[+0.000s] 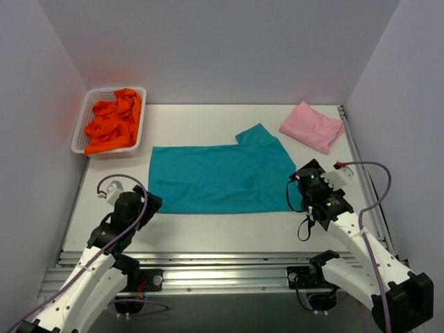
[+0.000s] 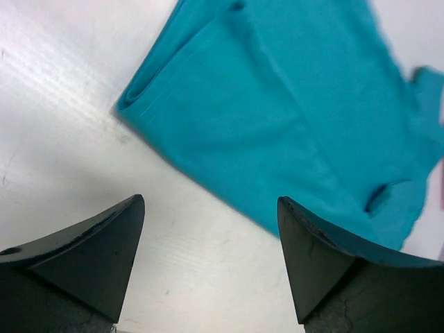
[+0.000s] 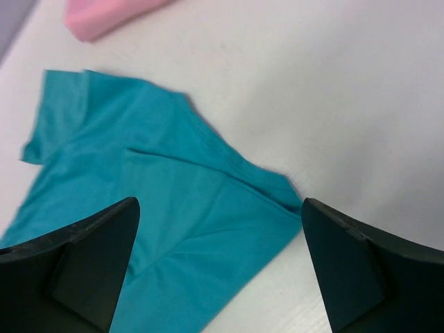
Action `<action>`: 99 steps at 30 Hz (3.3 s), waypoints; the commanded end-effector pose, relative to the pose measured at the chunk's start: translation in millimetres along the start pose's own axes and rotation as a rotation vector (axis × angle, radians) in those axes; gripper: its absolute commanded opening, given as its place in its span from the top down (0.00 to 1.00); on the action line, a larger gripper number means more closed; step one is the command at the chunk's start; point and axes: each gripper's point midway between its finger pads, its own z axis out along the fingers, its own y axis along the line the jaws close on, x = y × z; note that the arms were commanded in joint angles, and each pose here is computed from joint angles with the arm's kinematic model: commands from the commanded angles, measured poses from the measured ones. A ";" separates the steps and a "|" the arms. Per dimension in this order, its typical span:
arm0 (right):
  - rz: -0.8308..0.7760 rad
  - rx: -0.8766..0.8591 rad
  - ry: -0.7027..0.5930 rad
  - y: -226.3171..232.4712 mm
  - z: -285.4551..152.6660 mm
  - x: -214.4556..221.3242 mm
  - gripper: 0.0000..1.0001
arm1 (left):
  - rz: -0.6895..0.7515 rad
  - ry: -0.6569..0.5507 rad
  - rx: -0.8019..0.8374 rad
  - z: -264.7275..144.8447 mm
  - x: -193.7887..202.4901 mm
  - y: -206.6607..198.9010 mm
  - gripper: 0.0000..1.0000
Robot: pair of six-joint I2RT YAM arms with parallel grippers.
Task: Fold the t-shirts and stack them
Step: Fold the flattened tshirt in 1/3 of the way, then grap the side of the flattened tshirt furthest away from the robot with both arms
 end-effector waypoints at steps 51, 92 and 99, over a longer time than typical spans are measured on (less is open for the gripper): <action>-0.544 -0.282 0.252 287.5 264.4 122.2 0.42 | 0.070 -0.131 0.378 162.3 -151.5 -166.8 0.14; -0.482 -0.159 0.279 204.9 285.7 81.1 1.00 | 0.144 -0.057 -0.050 269.8 -150.7 -137.5 0.20; -0.479 -0.172 0.282 205.6 285.8 81.4 1.00 | 0.157 -0.057 -0.131 287.3 -156.0 -141.6 0.21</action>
